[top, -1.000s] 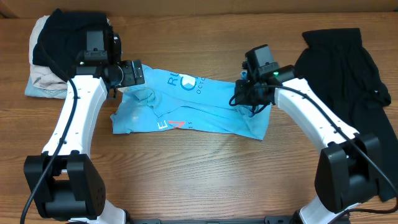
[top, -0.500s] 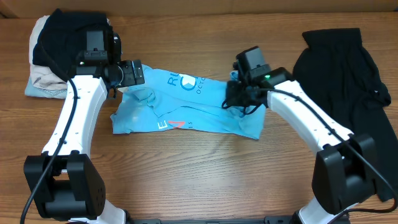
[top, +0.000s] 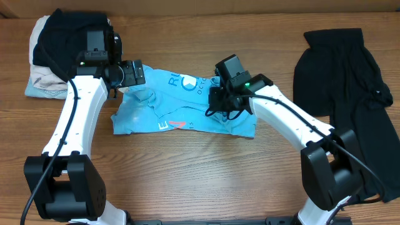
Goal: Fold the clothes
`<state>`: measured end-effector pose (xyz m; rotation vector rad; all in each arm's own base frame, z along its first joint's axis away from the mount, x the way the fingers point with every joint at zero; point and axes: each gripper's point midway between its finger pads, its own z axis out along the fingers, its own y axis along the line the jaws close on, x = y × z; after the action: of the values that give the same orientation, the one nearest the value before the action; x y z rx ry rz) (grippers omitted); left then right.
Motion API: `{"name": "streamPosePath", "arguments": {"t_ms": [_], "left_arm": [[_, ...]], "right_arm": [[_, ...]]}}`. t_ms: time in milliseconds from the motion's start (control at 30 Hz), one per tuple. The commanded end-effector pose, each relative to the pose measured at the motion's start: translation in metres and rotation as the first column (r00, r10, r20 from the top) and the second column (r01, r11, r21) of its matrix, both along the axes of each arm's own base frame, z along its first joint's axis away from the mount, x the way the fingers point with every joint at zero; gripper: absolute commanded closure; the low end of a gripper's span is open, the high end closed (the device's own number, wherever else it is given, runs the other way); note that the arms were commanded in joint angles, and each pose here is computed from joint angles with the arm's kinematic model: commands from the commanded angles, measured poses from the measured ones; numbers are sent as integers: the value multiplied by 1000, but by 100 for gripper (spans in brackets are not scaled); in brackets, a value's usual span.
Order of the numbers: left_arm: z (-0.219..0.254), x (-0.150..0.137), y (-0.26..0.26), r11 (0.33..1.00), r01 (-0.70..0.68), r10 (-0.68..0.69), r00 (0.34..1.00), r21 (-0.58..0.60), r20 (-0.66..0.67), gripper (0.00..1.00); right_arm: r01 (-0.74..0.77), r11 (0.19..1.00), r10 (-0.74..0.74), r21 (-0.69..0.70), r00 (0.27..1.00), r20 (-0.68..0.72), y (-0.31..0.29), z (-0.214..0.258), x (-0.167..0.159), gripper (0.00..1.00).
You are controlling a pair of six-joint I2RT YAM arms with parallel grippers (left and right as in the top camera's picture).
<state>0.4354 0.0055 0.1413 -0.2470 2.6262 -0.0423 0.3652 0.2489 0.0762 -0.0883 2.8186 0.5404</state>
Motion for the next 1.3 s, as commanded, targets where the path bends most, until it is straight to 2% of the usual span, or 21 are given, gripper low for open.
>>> {"name": "streamPosePath", "arguments": {"t_ms": [0, 33, 167, 300, 433, 567, 733, 867, 1000, 1133, 1267], "left_arm": [[12, 4, -1, 1000, 20, -20, 999, 10, 32, 0], [12, 4, -1, 1000, 20, -20, 999, 10, 32, 0], [12, 4, -1, 1000, 20, -20, 999, 10, 32, 0], [12, 4, -1, 1000, 20, -20, 999, 10, 32, 0], [11, 4, -1, 1000, 20, -20, 999, 10, 31, 0], [11, 4, -1, 1000, 20, -20, 999, 10, 31, 0], [9, 3, -2, 999, 36, -37, 999, 14, 22, 0], [-5, -2, -11, 983, 182, -181, 983, 27, -30, 0], [-36, -7, -21, 936, 351, -349, 931, 1, -108, 0], [-66, -6, -27, 901, 431, -433, 890, -45, -144, 0], [-91, -4, -25, 893, 447, -450, 875, -63, -178, 0]], "right_arm": [[-32, 998, 31, 45, 999, 41, 23, 15, 1, 91], [-47, 997, 45, 58, 998, 44, 29, 17, -1, 77], [-185, 971, 176, 152, 982, 67, 61, 32, -14, 51], [-218, 965, 210, 148, 975, 69, 65, 56, -15, 35], [-169, 981, 166, 95, 985, 38, 48, 70, -10, 32], [-96, 995, 96, -6, 995, -30, 18, 55, -13, 32], [-79, 995, 77, -57, 996, -39, 8, 42, -12, 32], [-55, 995, 54, -78, 998, -16, 0, 44, -3, 32], [-39, 994, 34, -101, 998, -44, -19, 40, -1, 27], [-22, 992, 12, -125, 996, -84, -37, 37, -4, 27], [-5, 990, -11, -139, 993, -114, -48, 35, -7, 26]]}}
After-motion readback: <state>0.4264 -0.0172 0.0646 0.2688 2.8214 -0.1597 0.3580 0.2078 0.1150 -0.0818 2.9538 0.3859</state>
